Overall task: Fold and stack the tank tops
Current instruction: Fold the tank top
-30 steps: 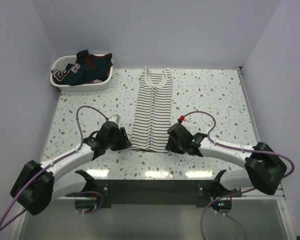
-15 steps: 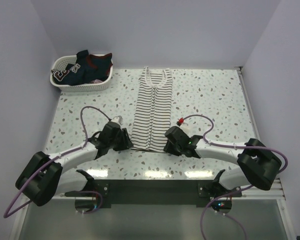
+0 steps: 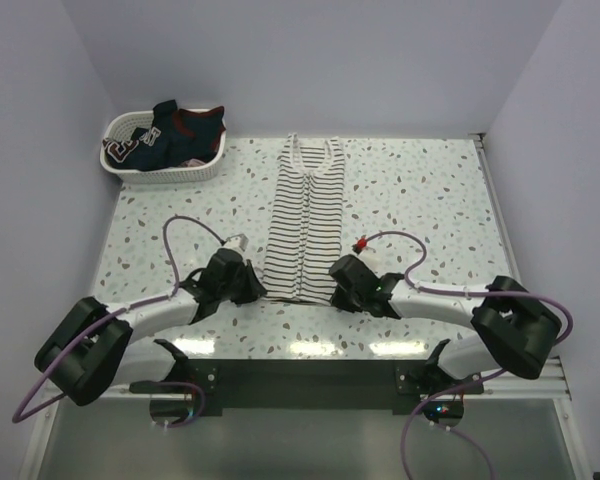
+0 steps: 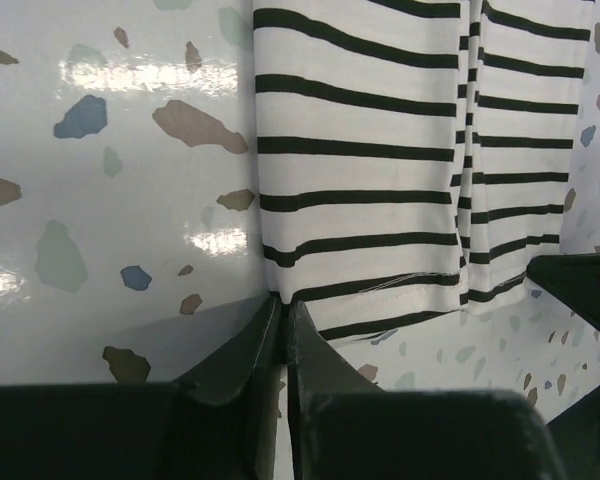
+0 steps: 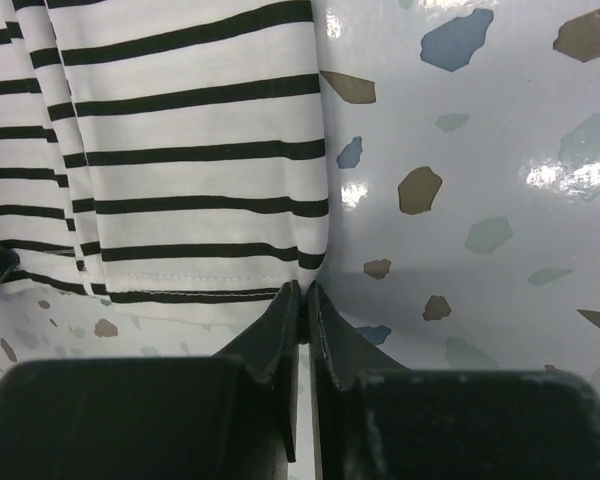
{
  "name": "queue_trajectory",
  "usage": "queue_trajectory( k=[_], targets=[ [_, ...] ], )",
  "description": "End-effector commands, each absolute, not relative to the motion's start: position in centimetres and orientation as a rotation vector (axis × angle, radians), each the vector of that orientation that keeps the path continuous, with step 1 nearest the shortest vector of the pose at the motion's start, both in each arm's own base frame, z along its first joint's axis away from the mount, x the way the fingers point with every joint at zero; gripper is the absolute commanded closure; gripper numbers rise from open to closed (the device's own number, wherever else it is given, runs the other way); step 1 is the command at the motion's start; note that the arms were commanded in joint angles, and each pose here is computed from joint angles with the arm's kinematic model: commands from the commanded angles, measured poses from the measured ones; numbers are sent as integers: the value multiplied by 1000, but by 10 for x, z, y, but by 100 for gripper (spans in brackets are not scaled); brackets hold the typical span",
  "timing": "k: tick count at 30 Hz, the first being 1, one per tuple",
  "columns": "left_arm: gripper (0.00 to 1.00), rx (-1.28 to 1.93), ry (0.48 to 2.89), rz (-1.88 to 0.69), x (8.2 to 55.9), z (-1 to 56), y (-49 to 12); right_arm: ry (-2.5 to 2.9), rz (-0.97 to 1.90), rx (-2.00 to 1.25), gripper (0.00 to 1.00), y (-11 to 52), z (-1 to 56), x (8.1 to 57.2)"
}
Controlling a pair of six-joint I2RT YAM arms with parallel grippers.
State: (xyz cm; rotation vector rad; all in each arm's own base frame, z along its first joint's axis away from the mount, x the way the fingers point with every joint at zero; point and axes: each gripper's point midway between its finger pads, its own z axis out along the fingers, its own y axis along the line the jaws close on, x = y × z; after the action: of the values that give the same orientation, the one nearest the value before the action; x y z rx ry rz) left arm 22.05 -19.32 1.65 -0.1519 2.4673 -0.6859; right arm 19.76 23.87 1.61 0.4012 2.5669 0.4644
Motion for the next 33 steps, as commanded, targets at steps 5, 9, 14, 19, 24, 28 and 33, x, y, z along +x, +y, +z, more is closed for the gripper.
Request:
queue_trajectory(
  k=[5, 9, 14, 19, 24, 28, 33],
  targets=[
    [100, -119, 2558, -650, 172, 0, -201, 2561, 372, 315, 100, 227, 18, 187],
    [100, -154, 2590, -642, 141, 1, -198, 2560, 369, 249, 100, 222, 25, 163],
    [100, -187, 2575, -686, 118, 16, -200, 2524, 405, 232, 100, 210, 42, 136],
    [100, -136, 2599, -695, 96, 35, -209, 2529, 467, 155, 100, 217, 53, 106],
    [100, -136, 2562, -691, 98, 59, -213, 2515, 449, 93, 100, 231, 68, 104],
    [100, -163, 2467, -681, 117, 95, -219, 2430, 414, 101, 100, 238, 93, 122],
    [100, -189, 2399, -598, 149, 121, -221, 2373, 388, 114, 98, 247, 125, 155]
  ],
)
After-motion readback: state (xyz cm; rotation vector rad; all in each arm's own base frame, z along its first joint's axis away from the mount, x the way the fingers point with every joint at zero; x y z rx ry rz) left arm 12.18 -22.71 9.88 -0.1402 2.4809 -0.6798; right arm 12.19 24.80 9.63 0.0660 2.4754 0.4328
